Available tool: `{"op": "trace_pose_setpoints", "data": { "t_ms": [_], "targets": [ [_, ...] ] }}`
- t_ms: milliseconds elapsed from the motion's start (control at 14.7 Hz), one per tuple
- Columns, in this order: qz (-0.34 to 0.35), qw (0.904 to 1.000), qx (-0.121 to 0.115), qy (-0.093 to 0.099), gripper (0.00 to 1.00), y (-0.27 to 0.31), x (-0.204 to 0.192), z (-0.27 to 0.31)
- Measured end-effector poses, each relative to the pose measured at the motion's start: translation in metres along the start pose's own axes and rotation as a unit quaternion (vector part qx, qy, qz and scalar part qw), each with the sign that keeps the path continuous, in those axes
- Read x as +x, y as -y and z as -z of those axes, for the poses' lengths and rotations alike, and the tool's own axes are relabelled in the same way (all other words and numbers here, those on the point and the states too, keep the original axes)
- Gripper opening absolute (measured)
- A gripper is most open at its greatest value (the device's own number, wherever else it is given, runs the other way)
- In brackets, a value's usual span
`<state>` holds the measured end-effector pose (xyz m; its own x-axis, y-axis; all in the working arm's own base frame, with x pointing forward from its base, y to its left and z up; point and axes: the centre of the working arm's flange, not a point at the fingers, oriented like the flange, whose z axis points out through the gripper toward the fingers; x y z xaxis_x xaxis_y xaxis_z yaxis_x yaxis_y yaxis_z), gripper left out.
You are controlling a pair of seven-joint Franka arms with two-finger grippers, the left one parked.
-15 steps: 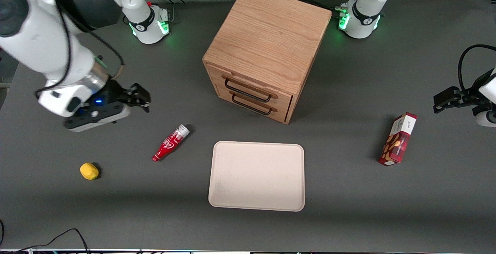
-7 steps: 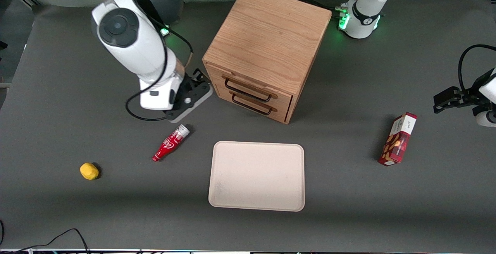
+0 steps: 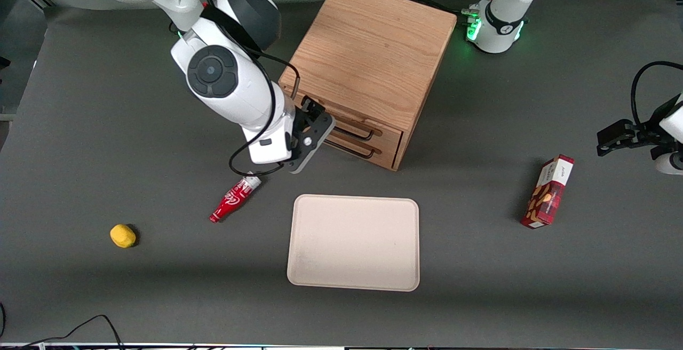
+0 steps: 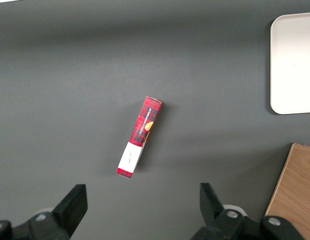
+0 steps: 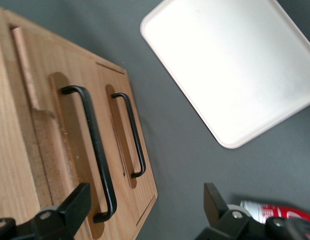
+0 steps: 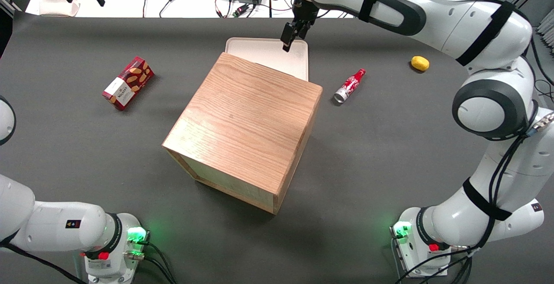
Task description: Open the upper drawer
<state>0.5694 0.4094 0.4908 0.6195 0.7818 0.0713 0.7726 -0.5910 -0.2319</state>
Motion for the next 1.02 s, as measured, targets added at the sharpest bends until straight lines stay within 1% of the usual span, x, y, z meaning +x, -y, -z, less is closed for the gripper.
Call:
{"op": "trace_pose_setpoints", "data": {
  "t_ms": [136, 340, 544, 1020],
  "targets": [
    [0.019, 0.9998, 0.003, 0.001, 1.00, 0.003, 0.002, -0.003],
    [0.030, 0.9995, 0.007, 0.003, 1.00, 0.012, 0.007, -0.012],
    [0.038, 0.9992, 0.011, -0.008, 1.00, 0.019, 0.017, -0.026],
    [0.062, 0.9978, 0.013, -0.019, 1.00, 0.021, 0.023, -0.060]
  ]
}}
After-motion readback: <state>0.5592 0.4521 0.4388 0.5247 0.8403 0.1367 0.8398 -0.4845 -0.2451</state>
